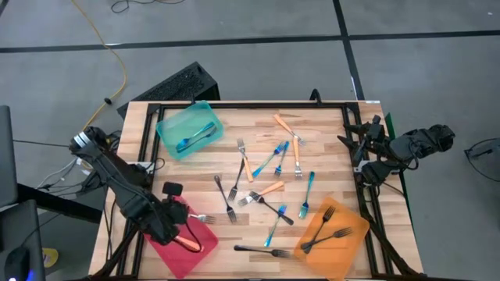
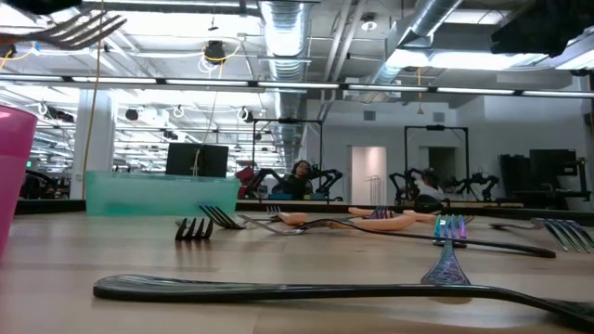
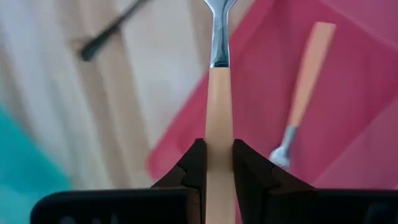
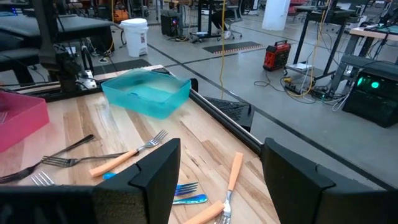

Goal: Sort silverware by color (type)
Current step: Put the orange fork into the red bin

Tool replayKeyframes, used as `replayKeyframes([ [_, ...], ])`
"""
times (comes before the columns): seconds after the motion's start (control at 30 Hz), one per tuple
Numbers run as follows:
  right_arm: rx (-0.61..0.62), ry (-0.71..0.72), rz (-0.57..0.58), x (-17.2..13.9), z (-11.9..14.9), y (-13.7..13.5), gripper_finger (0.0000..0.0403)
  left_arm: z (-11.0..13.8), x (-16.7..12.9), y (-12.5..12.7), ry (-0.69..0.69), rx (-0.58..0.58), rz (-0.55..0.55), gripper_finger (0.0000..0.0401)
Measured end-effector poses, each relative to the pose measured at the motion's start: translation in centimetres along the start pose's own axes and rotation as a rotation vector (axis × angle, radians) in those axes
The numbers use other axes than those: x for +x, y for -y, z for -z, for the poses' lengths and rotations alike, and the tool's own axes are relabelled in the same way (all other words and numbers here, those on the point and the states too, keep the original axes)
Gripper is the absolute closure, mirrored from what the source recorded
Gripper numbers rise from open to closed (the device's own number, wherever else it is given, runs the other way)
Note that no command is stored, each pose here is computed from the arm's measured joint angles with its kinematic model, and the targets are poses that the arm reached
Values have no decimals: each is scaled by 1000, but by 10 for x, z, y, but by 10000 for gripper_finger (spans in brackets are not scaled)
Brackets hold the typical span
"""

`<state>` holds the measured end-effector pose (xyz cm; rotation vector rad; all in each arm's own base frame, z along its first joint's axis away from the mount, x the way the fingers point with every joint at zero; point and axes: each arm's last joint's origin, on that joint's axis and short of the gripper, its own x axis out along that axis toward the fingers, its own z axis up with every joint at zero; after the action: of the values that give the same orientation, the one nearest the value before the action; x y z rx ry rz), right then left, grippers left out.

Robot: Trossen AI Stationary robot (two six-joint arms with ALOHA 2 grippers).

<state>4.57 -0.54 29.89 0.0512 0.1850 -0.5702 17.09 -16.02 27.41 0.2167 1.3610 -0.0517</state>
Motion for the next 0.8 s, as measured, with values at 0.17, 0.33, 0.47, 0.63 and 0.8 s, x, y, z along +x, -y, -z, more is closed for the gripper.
replayKeyframes([
  [0.17,5,1,5,0,0,0,161,11,17,9,-49,9,73,369],
  [0.33,3,-1,5,0,0,0,161,16,33,17,-45,21,123,369],
  [0.47,4,-1,5,0,0,0,161,20,43,21,-58,9,161,369],
  [0.63,4,-1,5,0,0,0,161,26,48,27,-68,40,186,369],
  [0.8,4,-1,5,0,0,0,161,26,47,28,-41,83,173,369],
])
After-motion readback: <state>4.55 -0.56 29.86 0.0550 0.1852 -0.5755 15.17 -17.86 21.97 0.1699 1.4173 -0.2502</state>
